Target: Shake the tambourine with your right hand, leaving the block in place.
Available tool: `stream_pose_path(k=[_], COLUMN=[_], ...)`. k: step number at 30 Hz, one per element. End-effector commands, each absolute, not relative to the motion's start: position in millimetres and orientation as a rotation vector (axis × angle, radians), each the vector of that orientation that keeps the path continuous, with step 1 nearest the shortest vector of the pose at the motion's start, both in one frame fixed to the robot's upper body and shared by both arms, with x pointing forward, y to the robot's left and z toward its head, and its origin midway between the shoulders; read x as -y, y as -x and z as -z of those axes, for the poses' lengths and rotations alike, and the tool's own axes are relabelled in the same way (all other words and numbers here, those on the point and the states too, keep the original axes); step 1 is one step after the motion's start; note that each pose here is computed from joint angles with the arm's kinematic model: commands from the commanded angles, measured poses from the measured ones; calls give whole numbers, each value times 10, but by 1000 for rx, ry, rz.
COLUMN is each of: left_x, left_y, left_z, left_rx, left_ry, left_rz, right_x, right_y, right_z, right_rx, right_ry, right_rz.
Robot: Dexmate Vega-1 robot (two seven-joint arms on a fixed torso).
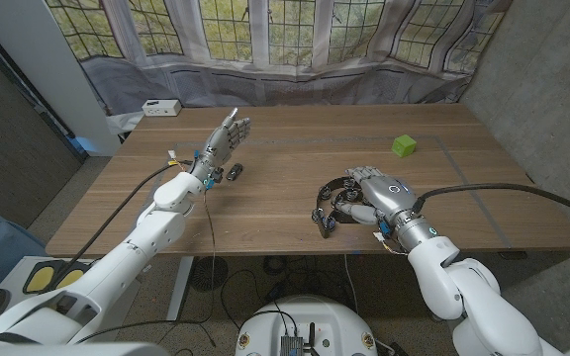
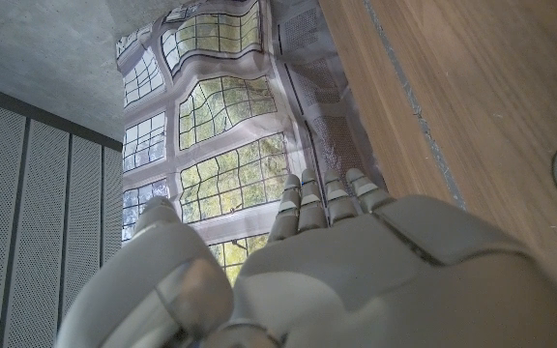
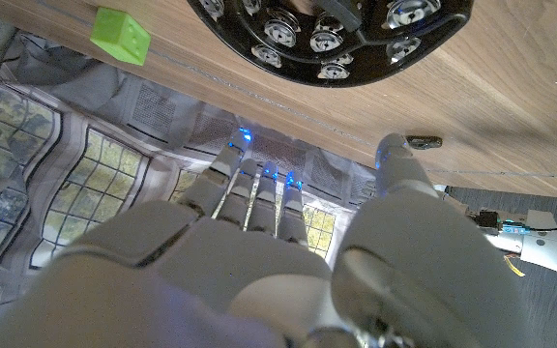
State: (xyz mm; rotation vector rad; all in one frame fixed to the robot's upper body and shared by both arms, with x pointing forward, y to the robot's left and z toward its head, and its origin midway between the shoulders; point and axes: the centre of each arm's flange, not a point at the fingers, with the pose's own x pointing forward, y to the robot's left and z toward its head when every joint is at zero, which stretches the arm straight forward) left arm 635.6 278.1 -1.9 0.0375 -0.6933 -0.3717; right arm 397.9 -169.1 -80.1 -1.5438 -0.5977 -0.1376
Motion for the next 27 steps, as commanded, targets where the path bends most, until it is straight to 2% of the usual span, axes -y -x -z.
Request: stream_pose_path(k=[1, 27], left_x=[-2769, -2811], left_y=[-6383, -6292], left_z=[10, 24], left_rx=[701, 695], left_ry=[-25, -37], left_rz=[369, 370], right_x=[1651, 1597], right_y=[-4078, -4241], right_z=[751, 725], right_rx=[544, 480], right_ry=[1614, 1669], right_rz=[92, -42])
